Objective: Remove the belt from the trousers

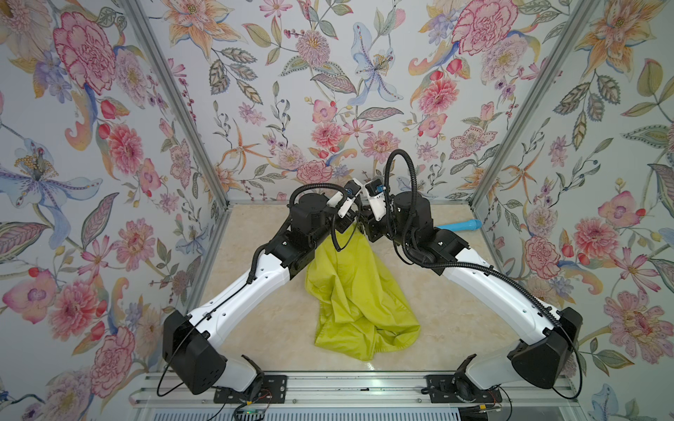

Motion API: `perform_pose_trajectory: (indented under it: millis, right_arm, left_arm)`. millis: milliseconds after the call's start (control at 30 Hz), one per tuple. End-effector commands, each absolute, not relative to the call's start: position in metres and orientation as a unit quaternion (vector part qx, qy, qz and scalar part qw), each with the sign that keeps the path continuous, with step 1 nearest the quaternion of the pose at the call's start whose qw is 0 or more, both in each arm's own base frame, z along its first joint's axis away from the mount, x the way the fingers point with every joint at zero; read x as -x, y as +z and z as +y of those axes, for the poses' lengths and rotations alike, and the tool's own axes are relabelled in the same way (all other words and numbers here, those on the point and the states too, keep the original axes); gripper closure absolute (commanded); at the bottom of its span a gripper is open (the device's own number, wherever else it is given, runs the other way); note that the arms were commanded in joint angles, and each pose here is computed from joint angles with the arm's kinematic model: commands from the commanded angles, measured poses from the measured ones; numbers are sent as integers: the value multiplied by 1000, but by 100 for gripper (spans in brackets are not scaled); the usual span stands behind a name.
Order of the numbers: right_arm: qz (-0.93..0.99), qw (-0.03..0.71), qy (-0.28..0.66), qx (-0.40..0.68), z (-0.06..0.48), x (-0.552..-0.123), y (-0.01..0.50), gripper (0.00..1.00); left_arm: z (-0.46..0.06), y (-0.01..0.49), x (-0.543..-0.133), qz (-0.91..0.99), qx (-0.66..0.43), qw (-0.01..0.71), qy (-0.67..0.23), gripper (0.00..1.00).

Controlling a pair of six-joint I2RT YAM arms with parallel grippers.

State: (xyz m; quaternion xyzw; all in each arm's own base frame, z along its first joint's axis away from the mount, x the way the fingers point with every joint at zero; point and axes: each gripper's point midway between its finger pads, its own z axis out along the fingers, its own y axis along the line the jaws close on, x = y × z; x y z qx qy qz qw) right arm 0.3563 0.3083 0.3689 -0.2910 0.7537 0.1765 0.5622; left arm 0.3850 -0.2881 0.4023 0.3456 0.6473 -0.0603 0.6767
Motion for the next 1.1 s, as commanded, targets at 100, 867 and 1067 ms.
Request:
perform_pose_trajectory:
  millis: [100, 867, 1067]
  right_arm:
    - [744, 572, 195, 284, 305, -352, 388, 62]
    - [753, 558, 212, 277, 306, -353, 379, 78]
    - [760, 545, 219, 279, 310, -355, 369, 86]
  left_arm:
    - [-294, 440, -378, 616, -330, 711, -85, 100]
    - [-296, 432, -380, 624, -334, 702, -87, 100]
    - [-295, 432, -379, 625, -333, 701, -87, 100]
